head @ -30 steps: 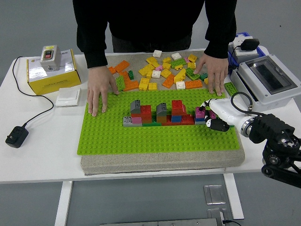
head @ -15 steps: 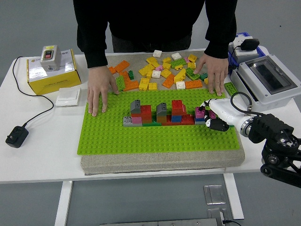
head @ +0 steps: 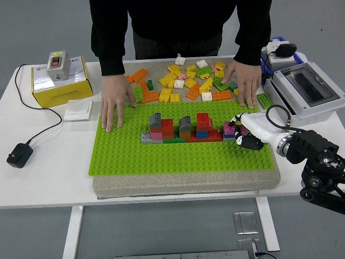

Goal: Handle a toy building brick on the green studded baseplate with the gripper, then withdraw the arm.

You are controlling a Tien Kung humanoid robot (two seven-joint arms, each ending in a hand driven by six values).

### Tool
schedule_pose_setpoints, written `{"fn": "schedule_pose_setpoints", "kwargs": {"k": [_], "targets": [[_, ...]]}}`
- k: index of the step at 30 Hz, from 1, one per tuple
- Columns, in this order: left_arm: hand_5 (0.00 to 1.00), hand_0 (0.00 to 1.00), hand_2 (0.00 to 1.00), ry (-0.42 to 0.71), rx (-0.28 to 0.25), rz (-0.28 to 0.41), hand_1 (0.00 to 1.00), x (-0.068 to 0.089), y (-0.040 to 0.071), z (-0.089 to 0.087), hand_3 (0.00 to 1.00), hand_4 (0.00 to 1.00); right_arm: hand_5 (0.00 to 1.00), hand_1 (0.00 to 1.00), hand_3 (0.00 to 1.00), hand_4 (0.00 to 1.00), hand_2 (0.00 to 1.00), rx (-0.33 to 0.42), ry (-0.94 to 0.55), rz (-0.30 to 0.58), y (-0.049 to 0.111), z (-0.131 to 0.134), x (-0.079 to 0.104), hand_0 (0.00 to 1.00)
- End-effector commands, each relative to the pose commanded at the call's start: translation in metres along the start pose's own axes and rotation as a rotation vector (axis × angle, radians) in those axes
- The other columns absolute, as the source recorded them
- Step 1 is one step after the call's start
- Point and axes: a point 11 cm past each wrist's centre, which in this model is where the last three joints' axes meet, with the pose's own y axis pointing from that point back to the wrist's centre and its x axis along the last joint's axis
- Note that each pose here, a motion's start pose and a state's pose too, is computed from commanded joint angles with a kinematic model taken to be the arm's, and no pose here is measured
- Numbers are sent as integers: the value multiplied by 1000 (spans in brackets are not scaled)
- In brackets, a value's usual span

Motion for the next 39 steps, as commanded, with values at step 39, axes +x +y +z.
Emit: {"fn": "schedule_pose_setpoints", "kwargs": {"k": [39], "targets": [[631, 660, 580, -3, 55, 20, 579, 8, -3, -29, 600, 220, 443, 477, 757, 457, 835, 8, -566, 546, 35, 26, 43, 316]]}}
